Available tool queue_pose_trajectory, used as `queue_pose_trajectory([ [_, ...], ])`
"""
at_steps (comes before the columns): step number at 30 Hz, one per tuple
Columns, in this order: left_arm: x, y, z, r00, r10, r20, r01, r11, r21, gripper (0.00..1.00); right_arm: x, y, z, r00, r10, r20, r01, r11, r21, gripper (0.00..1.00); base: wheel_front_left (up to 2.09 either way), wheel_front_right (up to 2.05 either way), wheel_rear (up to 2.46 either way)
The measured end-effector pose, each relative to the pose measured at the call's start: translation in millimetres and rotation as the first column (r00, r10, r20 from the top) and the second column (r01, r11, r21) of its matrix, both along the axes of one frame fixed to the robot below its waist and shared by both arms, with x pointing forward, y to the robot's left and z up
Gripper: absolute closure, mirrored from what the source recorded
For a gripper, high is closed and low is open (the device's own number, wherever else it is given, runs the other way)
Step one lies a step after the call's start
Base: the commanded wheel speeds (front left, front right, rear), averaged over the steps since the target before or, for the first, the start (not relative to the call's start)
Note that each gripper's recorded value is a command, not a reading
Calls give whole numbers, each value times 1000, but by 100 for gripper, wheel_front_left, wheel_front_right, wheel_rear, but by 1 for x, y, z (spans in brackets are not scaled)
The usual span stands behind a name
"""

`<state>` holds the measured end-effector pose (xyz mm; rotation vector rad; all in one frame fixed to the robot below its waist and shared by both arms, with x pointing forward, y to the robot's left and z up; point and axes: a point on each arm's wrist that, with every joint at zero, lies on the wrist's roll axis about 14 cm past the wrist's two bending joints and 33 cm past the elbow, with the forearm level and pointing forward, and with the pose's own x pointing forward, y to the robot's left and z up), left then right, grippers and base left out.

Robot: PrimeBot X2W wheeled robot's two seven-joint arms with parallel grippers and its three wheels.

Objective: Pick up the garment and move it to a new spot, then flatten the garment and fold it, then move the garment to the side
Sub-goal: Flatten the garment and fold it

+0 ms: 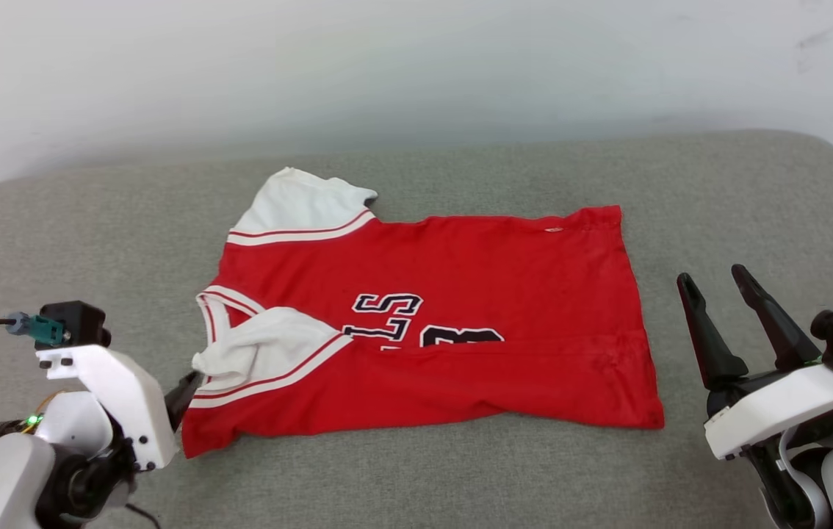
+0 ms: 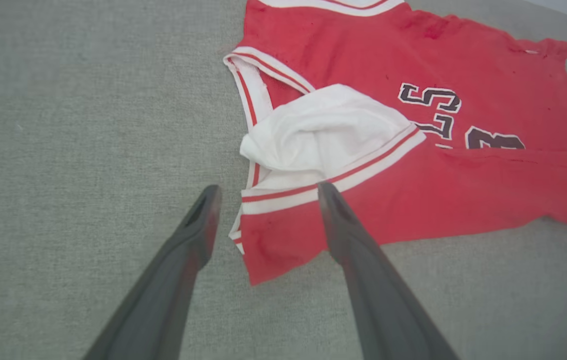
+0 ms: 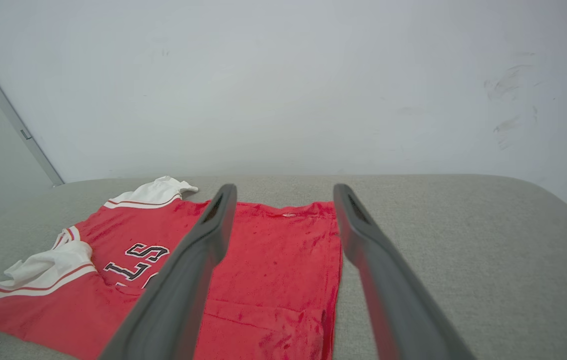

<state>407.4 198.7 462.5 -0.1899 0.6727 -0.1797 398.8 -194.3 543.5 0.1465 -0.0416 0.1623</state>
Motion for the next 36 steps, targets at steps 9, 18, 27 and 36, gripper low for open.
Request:
queue_pose_trajectory([
  [9, -10, 1, -42, 966, -30, -255, 42, 998, 41, 0, 5, -2, -12, 999, -38, -39, 39, 999, 26, 0, 0, 0, 0],
  [18, -14, -11, -92, 888, -63, -455, 76, 997, 9, 57, 14, -14, -42, 990, -83, -118, 87, 996, 34, 0, 0, 0, 0],
  [27, -11, -24, -90, 911, -88, -403, 71, 996, -58, 100, 12, -32, -54, 972, -108, -210, 122, 991, 53, 0, 0, 0, 0],
  [36, 5, -22, -49, 975, -77, -207, 68, 996, -49, 100, -17, -49, -116, 779, -64, -623, 78, 997, -6, 0, 0, 0, 0],
])
